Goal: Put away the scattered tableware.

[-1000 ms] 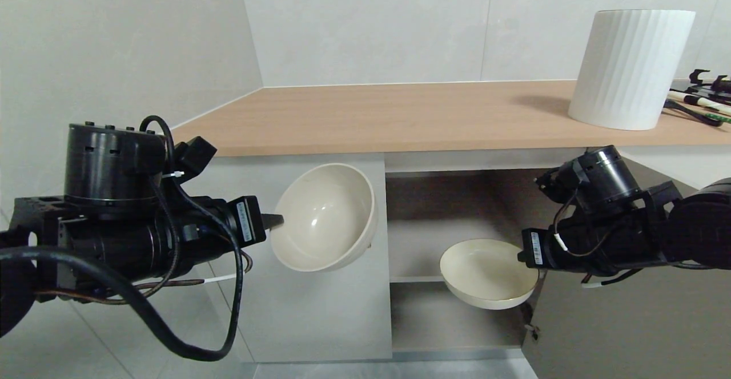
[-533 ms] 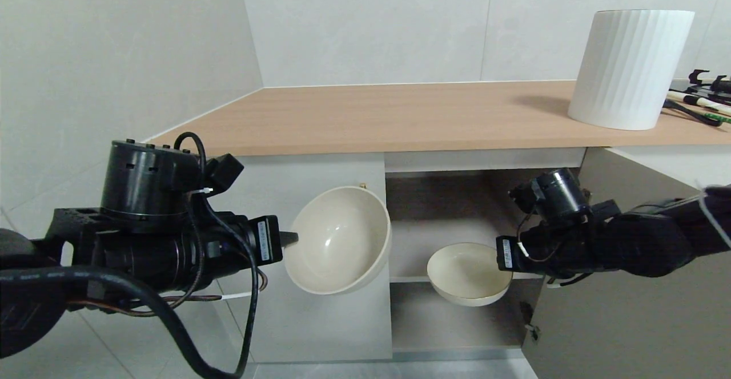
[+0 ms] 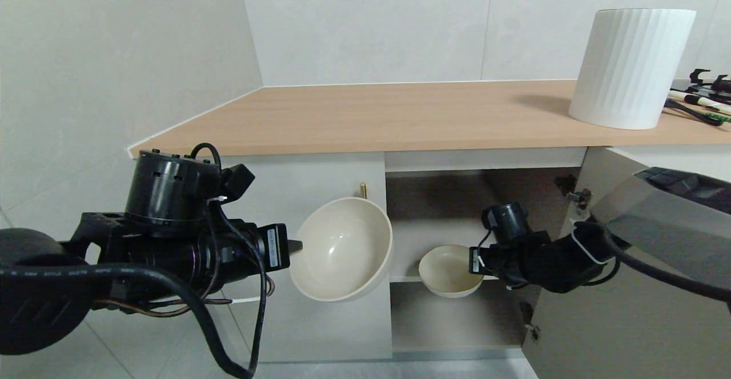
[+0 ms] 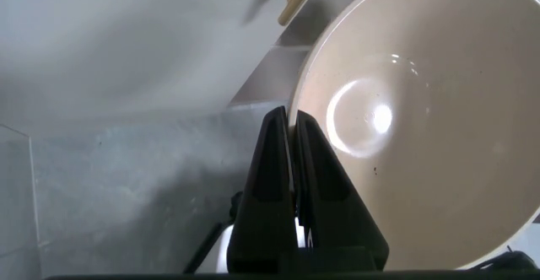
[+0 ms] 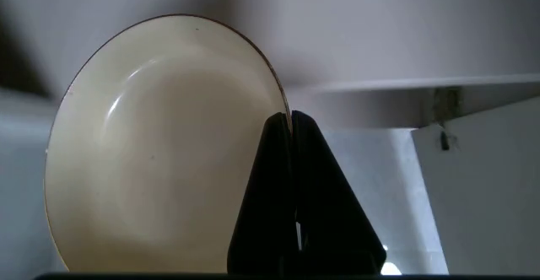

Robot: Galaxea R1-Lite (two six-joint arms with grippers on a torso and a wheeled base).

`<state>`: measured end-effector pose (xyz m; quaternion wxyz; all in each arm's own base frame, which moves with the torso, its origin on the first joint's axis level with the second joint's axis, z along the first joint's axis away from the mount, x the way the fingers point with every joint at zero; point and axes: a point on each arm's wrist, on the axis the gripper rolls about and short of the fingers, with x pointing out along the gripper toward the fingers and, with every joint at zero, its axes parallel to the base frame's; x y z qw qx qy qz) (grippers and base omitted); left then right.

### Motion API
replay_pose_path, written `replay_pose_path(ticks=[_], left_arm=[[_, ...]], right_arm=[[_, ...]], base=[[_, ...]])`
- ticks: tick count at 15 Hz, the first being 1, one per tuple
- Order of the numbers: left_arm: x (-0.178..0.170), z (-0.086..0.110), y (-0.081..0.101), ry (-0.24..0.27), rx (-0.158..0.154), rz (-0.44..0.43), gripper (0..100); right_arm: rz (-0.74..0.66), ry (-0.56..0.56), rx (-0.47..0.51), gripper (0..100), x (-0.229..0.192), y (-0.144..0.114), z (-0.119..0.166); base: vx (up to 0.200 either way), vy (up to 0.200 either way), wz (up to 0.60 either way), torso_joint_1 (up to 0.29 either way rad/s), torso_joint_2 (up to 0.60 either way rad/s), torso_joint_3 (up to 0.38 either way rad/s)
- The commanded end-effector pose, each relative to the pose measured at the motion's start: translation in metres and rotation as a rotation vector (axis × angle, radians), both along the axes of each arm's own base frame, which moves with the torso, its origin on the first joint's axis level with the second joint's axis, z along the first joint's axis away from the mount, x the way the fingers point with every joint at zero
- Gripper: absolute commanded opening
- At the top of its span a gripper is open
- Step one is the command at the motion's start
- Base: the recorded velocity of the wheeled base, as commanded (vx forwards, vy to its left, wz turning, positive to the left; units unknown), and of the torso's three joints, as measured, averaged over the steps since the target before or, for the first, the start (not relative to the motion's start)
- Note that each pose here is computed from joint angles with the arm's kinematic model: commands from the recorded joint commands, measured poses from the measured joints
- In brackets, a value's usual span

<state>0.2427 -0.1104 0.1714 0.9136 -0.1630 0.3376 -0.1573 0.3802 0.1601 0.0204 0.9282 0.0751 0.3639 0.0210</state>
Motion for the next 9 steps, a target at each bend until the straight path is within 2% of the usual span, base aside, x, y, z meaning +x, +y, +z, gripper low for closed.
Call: replay_pose_path(ticks=[1, 5, 9], left_arm=[[0.001, -0.002, -0.001, 0.006, 0.002, 0.000, 0], [0.002, -0.004, -0.001, 0.014, 0.007, -0.001, 0], [0.003, -0.006, -0.002, 0.020, 0.009, -0.001, 0]], right_arm=[[-0.050, 0.018, -0.025, 0, 0.019, 0.000, -0.036], [-0.150, -0.027, -0.063, 0, 0.046, -0.011, -0.057], [-0.214, -0.068, -0.082, 0, 0.064, -0.016, -0.065]], base=[[0.000, 0.000, 0.00, 0.000, 0.00, 0.000], [0.000, 0.000, 0.00, 0.000, 0.00, 0.000], [0.000, 0.000, 0.00, 0.000, 0.00, 0.000]])
